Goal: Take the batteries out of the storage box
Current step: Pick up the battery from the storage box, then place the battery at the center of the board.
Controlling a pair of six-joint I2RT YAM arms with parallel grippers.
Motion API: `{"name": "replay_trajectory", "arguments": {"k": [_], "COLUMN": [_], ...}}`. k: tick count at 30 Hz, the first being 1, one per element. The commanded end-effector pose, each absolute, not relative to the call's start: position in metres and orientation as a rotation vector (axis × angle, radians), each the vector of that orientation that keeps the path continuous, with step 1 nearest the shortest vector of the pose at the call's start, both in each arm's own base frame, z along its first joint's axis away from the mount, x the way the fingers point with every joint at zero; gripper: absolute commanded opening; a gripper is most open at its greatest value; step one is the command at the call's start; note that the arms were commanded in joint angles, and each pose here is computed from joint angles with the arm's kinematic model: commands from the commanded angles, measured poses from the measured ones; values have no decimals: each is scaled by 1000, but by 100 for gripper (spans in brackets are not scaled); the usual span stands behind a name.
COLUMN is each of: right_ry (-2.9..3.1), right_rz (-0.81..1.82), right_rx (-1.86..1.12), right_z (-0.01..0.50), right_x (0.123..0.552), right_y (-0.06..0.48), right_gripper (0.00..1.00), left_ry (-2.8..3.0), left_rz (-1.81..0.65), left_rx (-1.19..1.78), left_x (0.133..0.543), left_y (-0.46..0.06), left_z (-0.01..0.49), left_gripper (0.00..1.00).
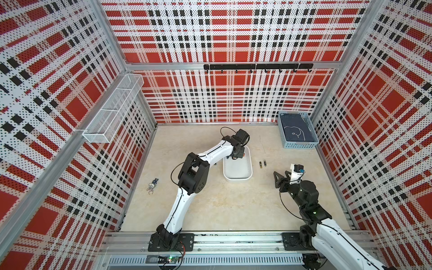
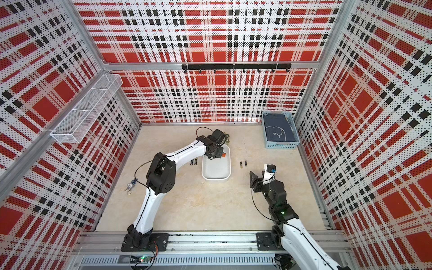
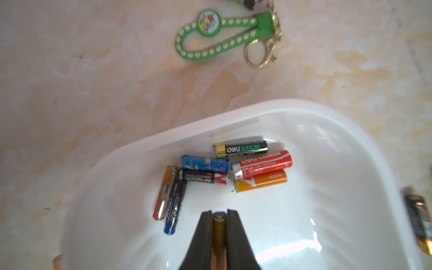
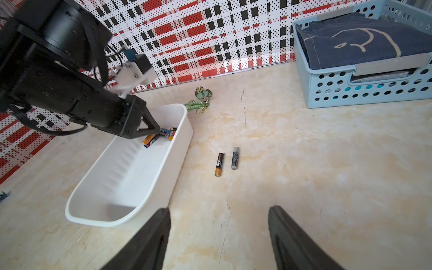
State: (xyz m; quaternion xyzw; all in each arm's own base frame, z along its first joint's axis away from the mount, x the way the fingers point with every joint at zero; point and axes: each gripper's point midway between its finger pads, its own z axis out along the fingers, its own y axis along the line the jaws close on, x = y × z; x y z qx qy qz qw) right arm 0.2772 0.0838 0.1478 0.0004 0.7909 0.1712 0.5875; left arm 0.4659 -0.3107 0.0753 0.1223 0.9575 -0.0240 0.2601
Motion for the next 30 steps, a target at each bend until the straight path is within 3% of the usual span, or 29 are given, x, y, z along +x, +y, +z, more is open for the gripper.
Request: {"name": "replay_trajectory", "arguments": {"k": [1, 10, 17, 30], "right_ry": [1824, 1822, 1826, 1834], "right_rz": [400, 399, 404, 403], "right_rx": [4, 5, -4, -7], "right_z": [152, 153, 152, 151], "right_x": [278, 278, 278, 279], "right_y": [84, 84, 86, 87], "right_gripper": [73, 73, 73, 73], "left_ry": [2539, 2528, 2586, 2672], "left_rz": [-110, -20, 26, 69], "left_rx": [263, 69, -107, -106], "left_x": [467, 467, 450, 447], "left_y": [-298, -216, -131, -113], "left_z": [120, 144, 102, 43], "left_gripper": [0, 0, 0, 0]}}
